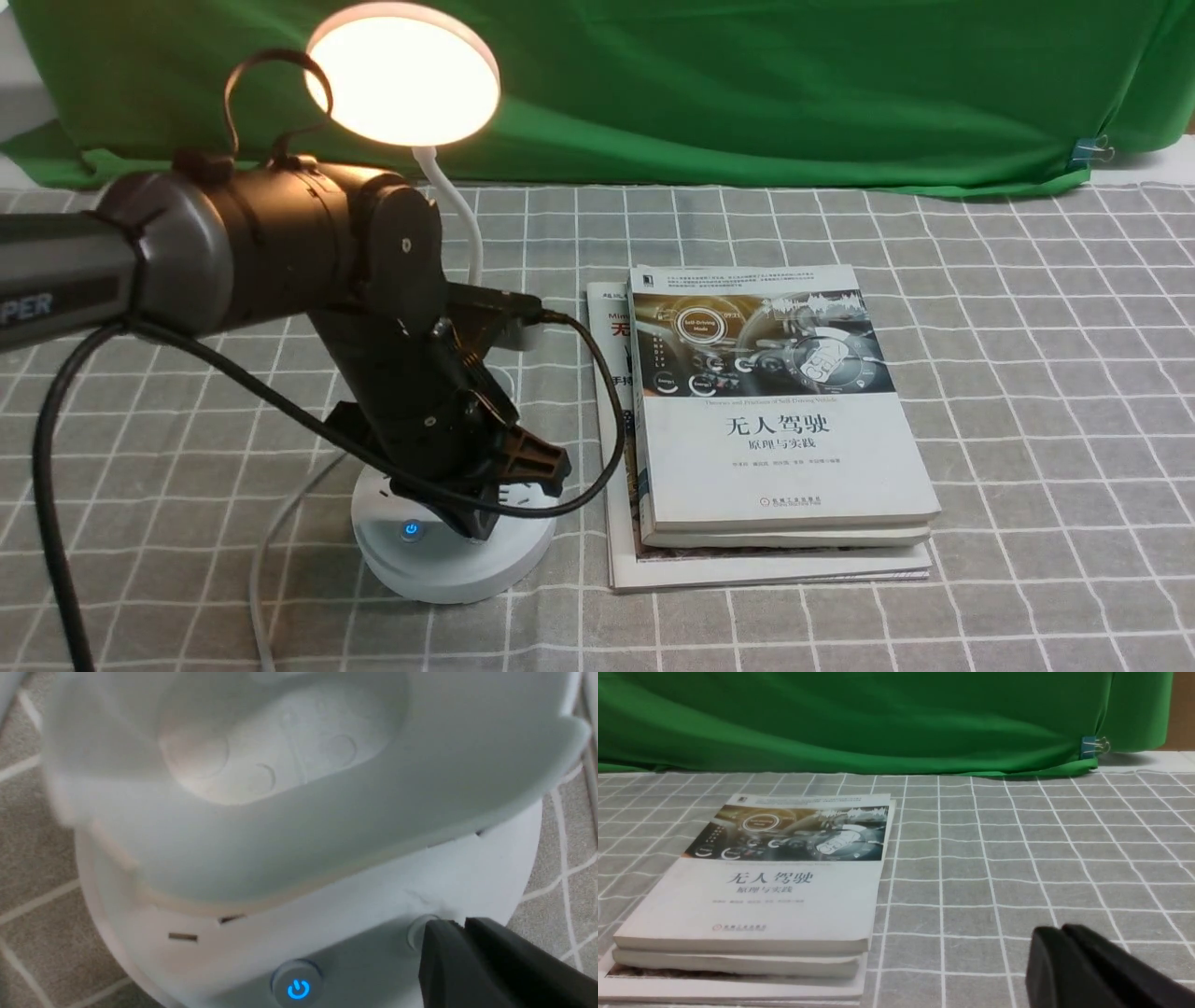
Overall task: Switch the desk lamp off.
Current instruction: Use the left arm to press the button switch on the lamp holder
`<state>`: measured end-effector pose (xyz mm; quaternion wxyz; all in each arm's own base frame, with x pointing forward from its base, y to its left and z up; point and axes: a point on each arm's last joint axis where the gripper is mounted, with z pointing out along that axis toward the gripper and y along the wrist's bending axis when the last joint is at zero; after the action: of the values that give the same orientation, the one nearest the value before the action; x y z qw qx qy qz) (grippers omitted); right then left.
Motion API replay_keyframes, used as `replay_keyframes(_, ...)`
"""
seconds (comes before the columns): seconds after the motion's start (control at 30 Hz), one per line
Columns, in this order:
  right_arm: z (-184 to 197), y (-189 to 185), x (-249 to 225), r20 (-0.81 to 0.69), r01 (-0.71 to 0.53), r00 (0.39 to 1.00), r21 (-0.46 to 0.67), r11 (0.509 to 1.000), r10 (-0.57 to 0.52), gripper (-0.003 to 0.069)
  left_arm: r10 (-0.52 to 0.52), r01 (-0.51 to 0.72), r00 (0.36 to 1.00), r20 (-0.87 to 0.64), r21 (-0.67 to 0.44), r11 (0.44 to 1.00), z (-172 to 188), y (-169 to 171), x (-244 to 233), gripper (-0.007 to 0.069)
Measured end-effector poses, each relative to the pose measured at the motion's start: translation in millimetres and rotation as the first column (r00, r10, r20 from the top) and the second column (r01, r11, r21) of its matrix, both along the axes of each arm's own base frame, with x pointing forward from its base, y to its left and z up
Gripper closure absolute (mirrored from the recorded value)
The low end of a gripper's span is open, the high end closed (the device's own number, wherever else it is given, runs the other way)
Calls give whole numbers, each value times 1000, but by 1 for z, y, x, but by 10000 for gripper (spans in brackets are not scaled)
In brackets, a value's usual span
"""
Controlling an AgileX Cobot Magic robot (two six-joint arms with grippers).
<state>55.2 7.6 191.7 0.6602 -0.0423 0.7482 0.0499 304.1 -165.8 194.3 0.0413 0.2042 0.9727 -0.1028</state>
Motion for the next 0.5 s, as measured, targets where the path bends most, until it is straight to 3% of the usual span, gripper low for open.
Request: replay_keyframes(0.5,0,0,0,1,0,1000,0,1000,0,622,-21,21,1000,-2,21,1000,-2,-3,1,606)
